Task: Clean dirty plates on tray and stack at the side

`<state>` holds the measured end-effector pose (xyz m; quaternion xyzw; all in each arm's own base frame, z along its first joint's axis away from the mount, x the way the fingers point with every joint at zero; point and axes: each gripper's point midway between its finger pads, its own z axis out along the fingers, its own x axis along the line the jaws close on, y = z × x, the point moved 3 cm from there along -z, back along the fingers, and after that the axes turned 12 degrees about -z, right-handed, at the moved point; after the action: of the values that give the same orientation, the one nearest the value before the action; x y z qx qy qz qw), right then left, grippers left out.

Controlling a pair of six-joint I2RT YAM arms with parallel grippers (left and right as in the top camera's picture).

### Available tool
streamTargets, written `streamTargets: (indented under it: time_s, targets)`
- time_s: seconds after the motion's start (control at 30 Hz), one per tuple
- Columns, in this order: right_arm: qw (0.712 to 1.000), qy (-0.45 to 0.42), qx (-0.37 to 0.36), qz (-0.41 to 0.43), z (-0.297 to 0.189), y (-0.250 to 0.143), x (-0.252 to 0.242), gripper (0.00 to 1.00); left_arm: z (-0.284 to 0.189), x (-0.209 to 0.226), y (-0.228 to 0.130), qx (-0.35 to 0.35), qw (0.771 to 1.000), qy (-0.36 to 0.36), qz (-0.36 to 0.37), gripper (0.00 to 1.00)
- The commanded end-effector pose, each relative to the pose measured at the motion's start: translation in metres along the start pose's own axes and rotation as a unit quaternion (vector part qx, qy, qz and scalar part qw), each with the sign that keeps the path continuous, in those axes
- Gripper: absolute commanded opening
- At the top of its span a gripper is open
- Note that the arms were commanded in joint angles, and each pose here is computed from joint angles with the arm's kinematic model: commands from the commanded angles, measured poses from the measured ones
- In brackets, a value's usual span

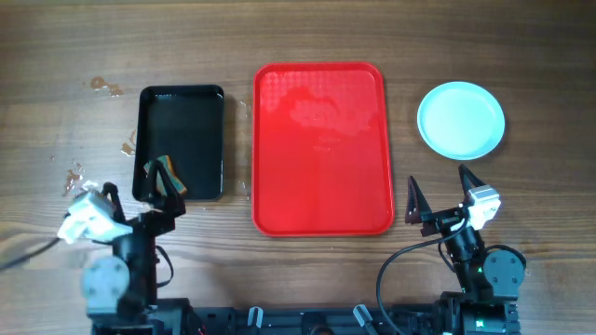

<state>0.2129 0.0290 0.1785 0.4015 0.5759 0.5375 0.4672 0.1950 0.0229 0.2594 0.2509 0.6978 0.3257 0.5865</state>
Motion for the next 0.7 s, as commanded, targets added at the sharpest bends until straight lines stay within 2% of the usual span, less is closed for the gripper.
streamTargets:
  time_s: [0.0,0.2,0.27,0.67]
  targets:
    - [1.000,0.009,-0.008,0.000,-0.001,0.003,0.003,1.00,0.003,0.011,-0.022,-0.011,0.999,-0.043,-0.005,1.00]
    - [1.000,0.009,-0.008,0.000,-0.001,0.003,0.003,1.00,0.023,0.039,-0.059,-0.015,0.998,-0.053,-0.005,1.00]
    - [1.000,0.009,-0.008,0.000,-0.001,0.003,0.003,1.00,0.028,0.052,-0.082,0.012,0.999,-0.042,-0.001,1.00]
    - [1.000,0.009,-0.008,0.000,-0.001,0.003,0.003,1.00,0.028,0.046,-0.087,0.024,0.998,-0.055,0.004,1.00]
